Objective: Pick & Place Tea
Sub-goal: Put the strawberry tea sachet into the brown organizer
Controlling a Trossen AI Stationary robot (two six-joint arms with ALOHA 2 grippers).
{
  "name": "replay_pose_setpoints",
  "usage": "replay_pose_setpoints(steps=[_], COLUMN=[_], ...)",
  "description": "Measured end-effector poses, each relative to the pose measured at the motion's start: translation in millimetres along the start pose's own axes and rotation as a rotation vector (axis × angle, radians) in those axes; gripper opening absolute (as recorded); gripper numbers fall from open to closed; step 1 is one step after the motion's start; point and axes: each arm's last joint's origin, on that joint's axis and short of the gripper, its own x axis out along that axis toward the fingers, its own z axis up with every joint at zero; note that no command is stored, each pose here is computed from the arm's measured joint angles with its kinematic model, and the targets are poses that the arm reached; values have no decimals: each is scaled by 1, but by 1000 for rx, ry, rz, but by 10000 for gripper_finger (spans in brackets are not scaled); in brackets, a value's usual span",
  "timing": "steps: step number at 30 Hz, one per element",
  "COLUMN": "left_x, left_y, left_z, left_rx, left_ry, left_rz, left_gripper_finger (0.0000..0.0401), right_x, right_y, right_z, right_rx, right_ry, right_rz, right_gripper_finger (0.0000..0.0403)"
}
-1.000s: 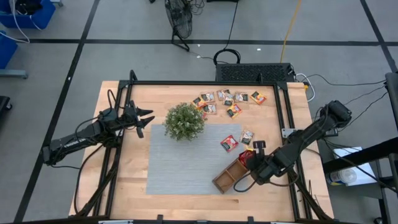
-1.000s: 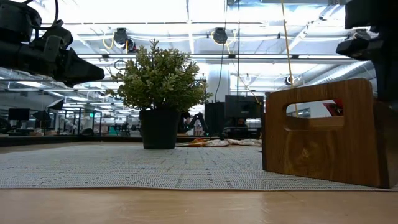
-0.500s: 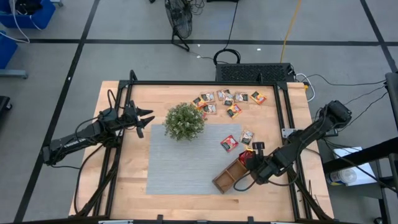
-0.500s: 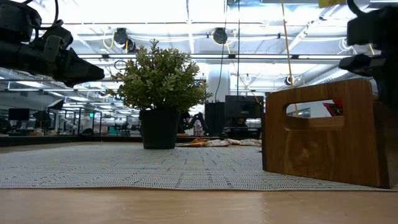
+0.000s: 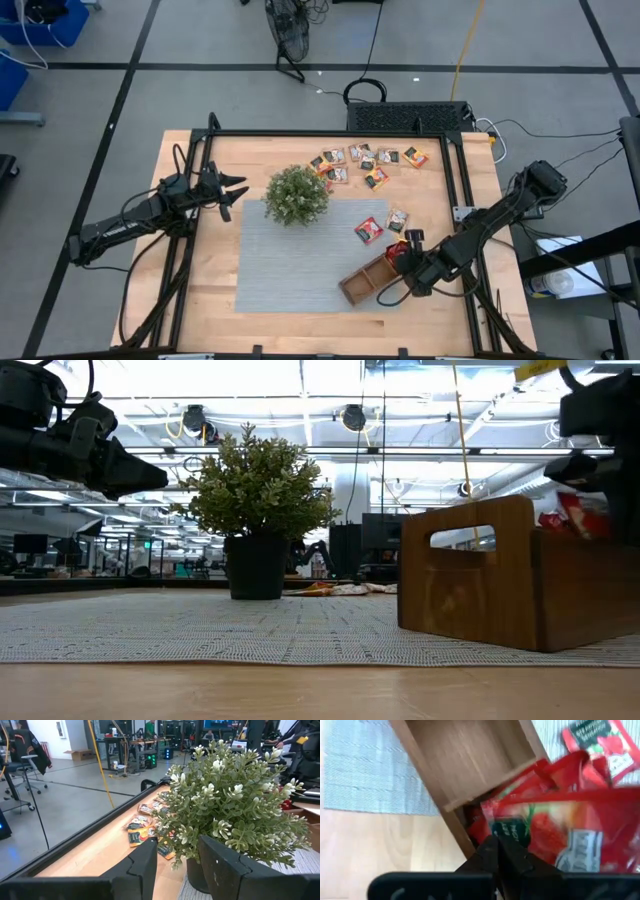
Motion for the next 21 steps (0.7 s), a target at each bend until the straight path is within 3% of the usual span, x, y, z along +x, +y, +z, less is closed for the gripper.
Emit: replay_pose_setpoints(steps=[13,21], left_x=[0,0], left_y=[0,0], left_z=[0,0], left_rx=[0,0], left_ry=[0,0], left_rz=[0,1], left_gripper_finger=[147,147], right_x=[-9,-38], right_y=[1,-4], right_z=[6,16], right_rx=[18,-23], right_ry=[-81,-191], right_rz=[53,64], right_gripper_finger=[0,0])
